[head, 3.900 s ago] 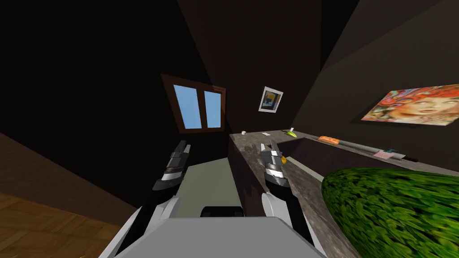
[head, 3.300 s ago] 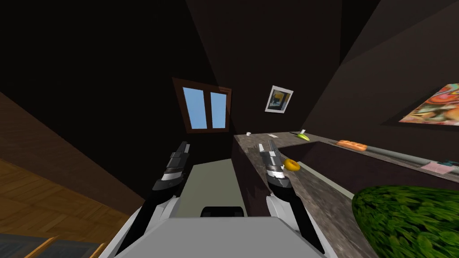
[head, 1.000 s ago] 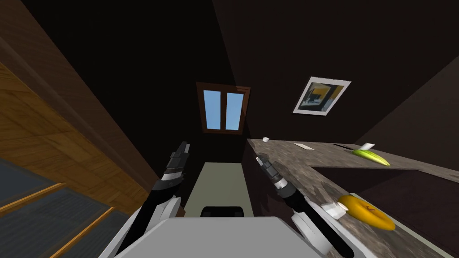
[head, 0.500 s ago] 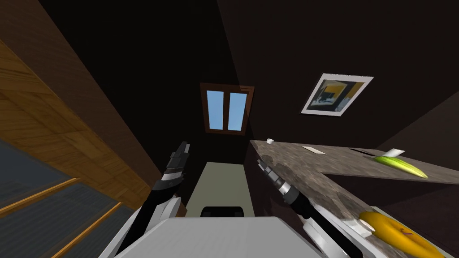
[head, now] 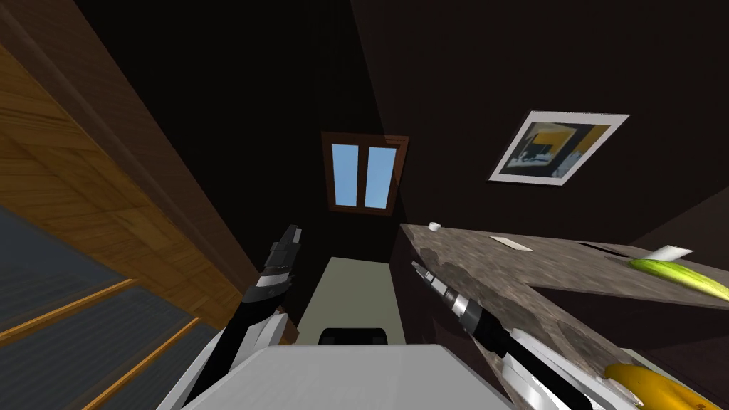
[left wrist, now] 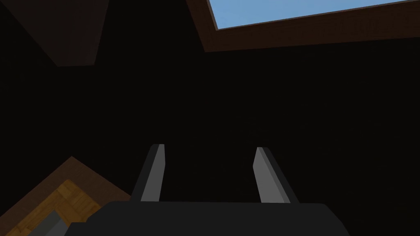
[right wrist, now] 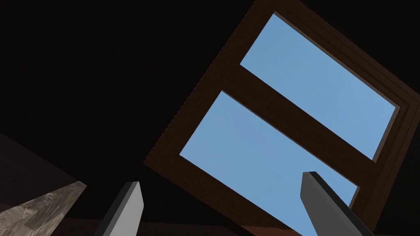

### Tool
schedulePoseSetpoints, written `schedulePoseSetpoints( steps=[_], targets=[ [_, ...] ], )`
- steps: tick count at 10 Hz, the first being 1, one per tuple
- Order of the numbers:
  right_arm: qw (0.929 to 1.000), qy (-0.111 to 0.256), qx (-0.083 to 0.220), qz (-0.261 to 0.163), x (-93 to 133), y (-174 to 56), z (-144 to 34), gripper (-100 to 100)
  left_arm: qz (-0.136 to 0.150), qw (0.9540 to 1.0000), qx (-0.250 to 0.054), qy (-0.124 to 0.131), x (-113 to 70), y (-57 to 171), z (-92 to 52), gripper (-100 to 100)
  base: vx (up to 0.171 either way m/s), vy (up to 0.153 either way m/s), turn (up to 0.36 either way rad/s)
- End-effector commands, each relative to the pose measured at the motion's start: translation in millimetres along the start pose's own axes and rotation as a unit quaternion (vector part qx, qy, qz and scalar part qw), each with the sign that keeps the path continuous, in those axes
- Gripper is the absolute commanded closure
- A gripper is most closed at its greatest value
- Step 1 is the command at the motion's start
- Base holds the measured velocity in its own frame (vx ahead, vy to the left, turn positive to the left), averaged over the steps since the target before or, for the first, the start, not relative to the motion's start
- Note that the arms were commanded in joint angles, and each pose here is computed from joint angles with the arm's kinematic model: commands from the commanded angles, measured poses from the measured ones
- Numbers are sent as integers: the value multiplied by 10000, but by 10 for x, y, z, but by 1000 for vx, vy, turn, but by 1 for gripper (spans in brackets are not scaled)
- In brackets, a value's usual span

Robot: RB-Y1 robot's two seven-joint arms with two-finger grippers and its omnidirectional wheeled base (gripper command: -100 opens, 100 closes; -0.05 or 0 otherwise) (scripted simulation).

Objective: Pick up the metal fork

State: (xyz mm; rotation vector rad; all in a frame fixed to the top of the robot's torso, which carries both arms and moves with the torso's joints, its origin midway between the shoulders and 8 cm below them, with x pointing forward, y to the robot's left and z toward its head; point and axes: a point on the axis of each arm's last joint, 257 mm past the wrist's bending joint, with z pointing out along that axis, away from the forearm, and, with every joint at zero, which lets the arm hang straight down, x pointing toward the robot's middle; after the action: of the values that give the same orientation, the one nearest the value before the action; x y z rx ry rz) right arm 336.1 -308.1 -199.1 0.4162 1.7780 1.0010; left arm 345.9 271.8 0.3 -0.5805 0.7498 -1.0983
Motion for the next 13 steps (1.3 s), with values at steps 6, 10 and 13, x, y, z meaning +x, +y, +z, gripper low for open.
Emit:
schedulePoseSetpoints(
  steps=[6, 10, 13],
  targets=[
    [9888, 809, 1187, -402, 157, -870, -501, -100, 1, 10000, 0, 0, 0, 0, 0, 0, 30, -11, 80],
    [9710, 1309, 1861, -738, 118, -1322, -876, -100, 1, 10000, 0, 0, 0, 0, 0, 0, 24, -18, 77],
    [9580, 1589, 2184, -963, 51, -1522, -1073, -100, 1, 10000, 0, 0, 0, 0, 0, 0, 15, -20, 53]
  ],
)
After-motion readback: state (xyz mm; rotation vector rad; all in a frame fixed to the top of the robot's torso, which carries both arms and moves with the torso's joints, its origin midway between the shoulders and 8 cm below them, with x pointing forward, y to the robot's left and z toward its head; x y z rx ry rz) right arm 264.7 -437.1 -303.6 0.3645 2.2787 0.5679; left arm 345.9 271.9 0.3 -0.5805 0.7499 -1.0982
